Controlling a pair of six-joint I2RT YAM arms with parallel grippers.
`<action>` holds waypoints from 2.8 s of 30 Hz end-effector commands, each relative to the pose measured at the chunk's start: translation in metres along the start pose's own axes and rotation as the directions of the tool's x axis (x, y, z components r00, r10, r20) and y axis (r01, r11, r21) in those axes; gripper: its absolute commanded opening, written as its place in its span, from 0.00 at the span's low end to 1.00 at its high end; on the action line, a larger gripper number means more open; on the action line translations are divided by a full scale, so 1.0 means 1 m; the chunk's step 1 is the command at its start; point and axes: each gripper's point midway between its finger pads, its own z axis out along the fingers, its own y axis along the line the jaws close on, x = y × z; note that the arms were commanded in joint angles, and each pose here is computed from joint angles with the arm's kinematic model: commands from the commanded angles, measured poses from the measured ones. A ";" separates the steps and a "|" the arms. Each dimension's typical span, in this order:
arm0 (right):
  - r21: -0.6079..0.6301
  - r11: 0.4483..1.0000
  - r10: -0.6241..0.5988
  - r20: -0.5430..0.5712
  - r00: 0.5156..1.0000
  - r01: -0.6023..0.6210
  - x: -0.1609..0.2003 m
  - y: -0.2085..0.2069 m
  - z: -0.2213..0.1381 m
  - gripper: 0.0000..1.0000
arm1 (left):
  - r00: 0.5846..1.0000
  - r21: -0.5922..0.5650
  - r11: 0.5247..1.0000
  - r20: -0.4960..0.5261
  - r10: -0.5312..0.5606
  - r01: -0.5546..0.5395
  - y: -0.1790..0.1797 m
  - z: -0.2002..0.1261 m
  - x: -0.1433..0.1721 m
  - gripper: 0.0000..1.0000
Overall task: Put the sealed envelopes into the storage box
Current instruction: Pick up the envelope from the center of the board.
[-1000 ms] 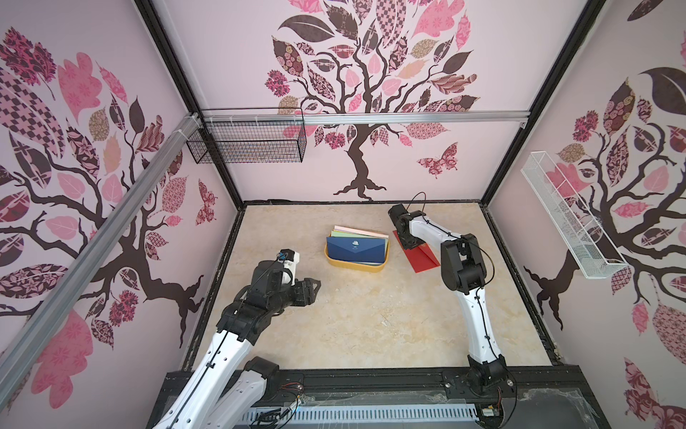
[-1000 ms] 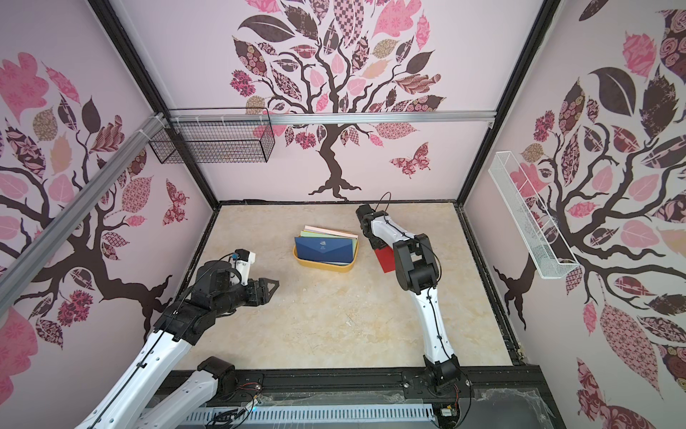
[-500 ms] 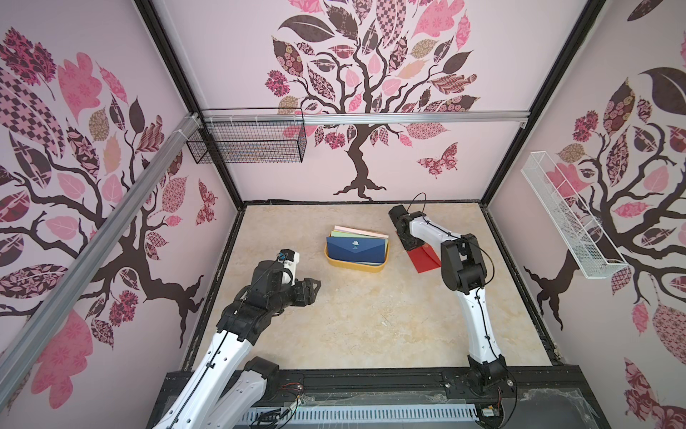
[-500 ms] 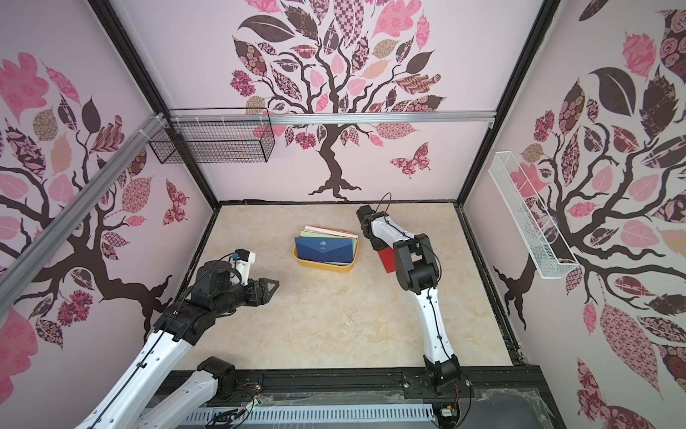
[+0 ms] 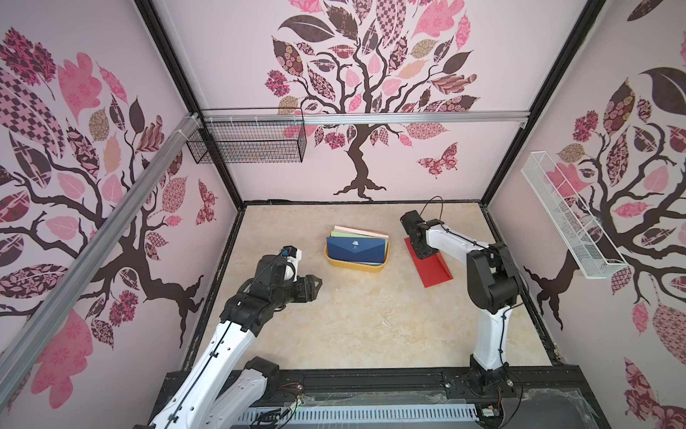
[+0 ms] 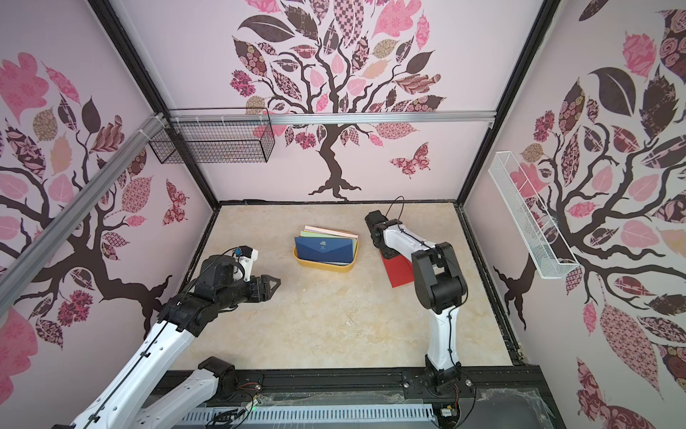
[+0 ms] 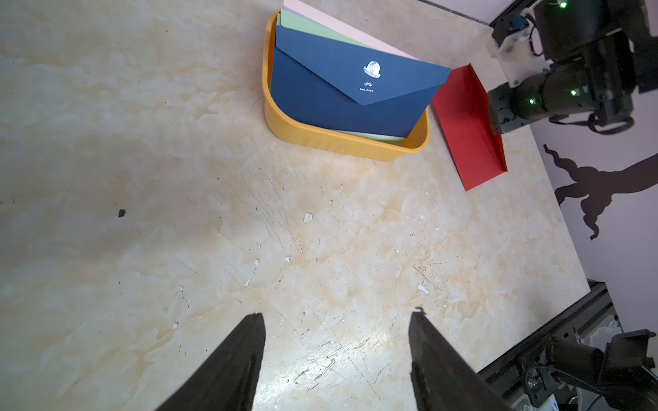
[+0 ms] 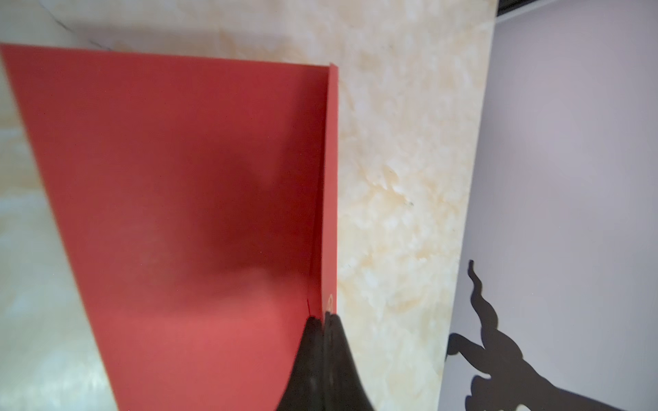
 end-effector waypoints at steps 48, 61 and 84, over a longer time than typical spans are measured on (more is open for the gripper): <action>0.632 0.698 -0.558 0.775 -0.298 0.336 0.104 0.116 -0.344 0.00 | 0.883 0.473 0.872 -0.454 0.122 0.123 -0.146 0.028 -0.017 0.63; 0.668 0.656 -0.580 0.744 -0.331 0.352 0.110 0.124 -0.343 0.00 | 0.848 0.521 0.826 -0.518 0.109 0.213 -0.159 0.035 0.000 0.59; 0.706 0.615 -0.613 0.708 -0.350 0.352 0.111 0.125 -0.343 0.00 | 0.776 0.510 0.829 -0.610 0.161 0.228 -0.167 0.045 0.031 0.45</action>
